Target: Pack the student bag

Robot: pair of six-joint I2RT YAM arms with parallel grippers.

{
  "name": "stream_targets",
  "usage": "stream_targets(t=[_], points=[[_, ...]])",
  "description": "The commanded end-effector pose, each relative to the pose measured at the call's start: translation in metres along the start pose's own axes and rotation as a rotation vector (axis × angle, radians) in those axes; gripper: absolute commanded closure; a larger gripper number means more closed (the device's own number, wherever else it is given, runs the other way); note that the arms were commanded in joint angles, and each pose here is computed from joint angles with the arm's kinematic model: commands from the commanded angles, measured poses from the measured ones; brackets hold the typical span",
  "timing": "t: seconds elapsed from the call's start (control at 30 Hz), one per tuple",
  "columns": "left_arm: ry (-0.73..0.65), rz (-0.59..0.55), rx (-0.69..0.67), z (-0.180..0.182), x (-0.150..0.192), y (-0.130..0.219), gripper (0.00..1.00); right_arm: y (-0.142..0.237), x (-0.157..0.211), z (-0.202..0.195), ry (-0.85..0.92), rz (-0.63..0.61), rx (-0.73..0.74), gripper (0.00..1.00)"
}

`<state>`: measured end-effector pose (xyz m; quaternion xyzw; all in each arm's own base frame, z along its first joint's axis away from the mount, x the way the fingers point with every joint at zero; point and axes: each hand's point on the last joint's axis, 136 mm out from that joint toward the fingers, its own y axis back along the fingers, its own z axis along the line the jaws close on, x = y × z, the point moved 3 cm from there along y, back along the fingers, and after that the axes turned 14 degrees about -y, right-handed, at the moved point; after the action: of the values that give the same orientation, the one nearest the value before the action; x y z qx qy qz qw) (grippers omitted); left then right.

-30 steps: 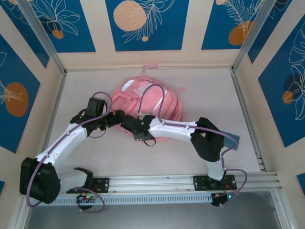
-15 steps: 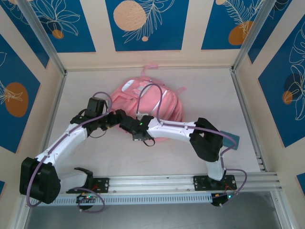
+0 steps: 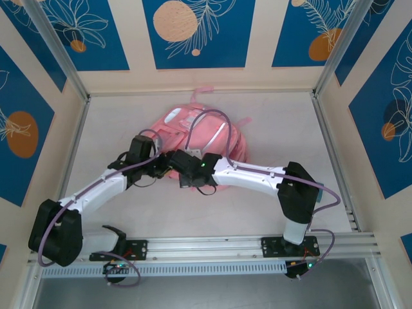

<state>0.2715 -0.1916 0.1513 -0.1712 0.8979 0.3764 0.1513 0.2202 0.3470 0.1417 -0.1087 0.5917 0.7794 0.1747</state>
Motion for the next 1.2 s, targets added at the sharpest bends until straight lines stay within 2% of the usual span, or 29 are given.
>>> stream_targets(t=[0.0, 0.2, 0.4, 0.5, 0.73, 0.87, 0.93, 1.03, 1.17], points=[[0.015, -0.015, 0.049, -0.009, -0.002, -0.008, 0.41, 0.016, -0.003, 0.019, 0.007, 0.026, -0.139, 1.00], [0.048, -0.009, -0.012, 0.002, 0.000, -0.016, 0.58, 0.018, -0.007, 0.010, 0.001, 0.002, -0.108, 1.00], [0.044, -0.028, -0.126, 0.020, 0.000, -0.015, 0.89, 0.020, -0.010, -0.028, -0.023, -0.064, 0.066, 1.00], [0.024, -0.031, -0.179, 0.026, -0.001, -0.013, 0.99, 0.025, -0.010, -0.050, -0.035, -0.104, 0.145, 1.00], [-0.024, -0.021, -0.233, 0.029, -0.005, -0.008, 1.00, 0.038, -0.018, -0.100, -0.064, -0.174, 0.260, 1.00], [-0.052, -0.001, -0.170, 0.016, -0.007, -0.009, 1.00, 0.042, -0.018, -0.080, -0.018, -0.131, 0.107, 0.99], [-0.071, 0.022, -0.122, 0.007, -0.008, -0.011, 1.00, 0.045, -0.014, -0.061, 0.014, -0.112, 0.018, 0.87], [-0.091, 0.054, -0.068, -0.003, -0.007, -0.015, 1.00, 0.048, -0.010, -0.049, 0.007, -0.114, -0.027, 0.72], [-0.118, 0.086, -0.016, -0.015, -0.006, -0.020, 1.00, 0.047, -0.008, -0.044, -0.026, -0.107, -0.065, 0.62]])
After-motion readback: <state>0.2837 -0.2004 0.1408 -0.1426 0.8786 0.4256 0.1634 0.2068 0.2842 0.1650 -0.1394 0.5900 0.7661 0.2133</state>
